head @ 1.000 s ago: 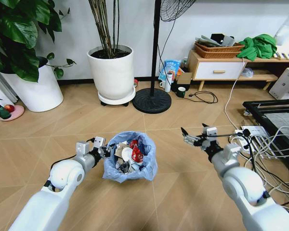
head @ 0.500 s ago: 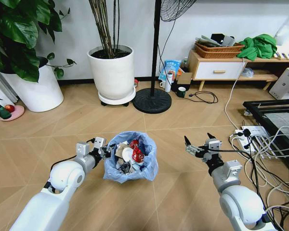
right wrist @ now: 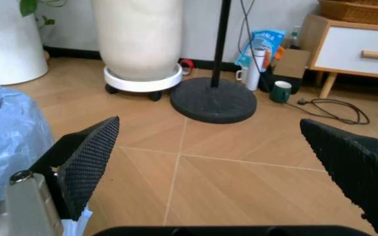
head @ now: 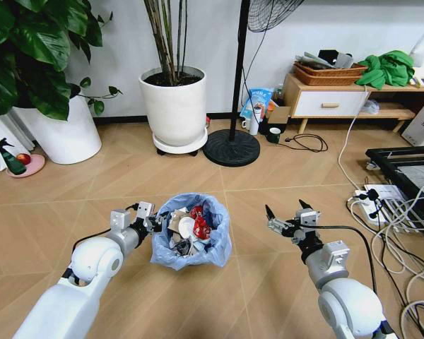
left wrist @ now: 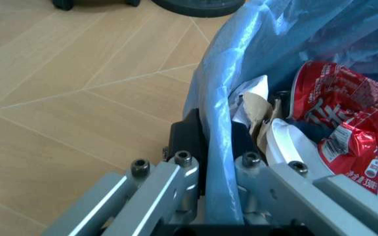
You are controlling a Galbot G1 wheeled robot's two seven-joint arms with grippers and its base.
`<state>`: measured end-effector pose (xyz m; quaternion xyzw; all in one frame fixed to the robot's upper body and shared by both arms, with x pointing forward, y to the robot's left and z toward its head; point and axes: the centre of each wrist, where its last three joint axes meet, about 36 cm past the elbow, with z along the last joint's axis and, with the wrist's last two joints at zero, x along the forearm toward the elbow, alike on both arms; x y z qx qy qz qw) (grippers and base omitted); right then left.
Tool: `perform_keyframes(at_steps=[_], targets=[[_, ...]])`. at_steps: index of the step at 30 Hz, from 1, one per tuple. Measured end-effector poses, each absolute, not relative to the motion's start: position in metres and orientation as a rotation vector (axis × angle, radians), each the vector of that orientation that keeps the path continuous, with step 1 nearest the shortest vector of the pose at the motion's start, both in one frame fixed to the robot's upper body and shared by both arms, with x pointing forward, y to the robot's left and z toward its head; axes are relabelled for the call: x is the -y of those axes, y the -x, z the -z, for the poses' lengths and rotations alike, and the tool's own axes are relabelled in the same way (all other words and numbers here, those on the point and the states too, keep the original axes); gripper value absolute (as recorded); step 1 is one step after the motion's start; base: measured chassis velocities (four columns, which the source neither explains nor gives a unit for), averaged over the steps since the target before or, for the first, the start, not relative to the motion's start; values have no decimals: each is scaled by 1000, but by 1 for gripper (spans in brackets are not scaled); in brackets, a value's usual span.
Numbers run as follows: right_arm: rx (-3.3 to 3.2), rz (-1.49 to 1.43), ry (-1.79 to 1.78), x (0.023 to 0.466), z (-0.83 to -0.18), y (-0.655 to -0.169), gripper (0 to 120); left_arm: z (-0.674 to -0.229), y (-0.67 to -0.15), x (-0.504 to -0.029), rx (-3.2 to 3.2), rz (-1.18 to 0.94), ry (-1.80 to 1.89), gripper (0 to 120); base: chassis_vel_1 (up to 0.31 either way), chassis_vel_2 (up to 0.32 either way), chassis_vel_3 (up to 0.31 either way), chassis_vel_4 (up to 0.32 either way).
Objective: Pick up the trash bin and place the garbage on the floor into it.
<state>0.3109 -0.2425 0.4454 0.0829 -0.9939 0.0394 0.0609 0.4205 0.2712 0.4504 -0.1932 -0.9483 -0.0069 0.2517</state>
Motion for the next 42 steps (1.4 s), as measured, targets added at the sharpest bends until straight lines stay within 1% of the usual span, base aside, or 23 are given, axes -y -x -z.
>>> perform_keyframes(at_steps=[20,42], targets=[[3005,-140,-276,239,-446,-308,100,-454,-418,-271,2588,21,525,2,87,92,-93,-92],[2988,-165,-321,232,-438,-304,100,-453,-417,-271,2592,16,516,2,154,150,-153,-154]])
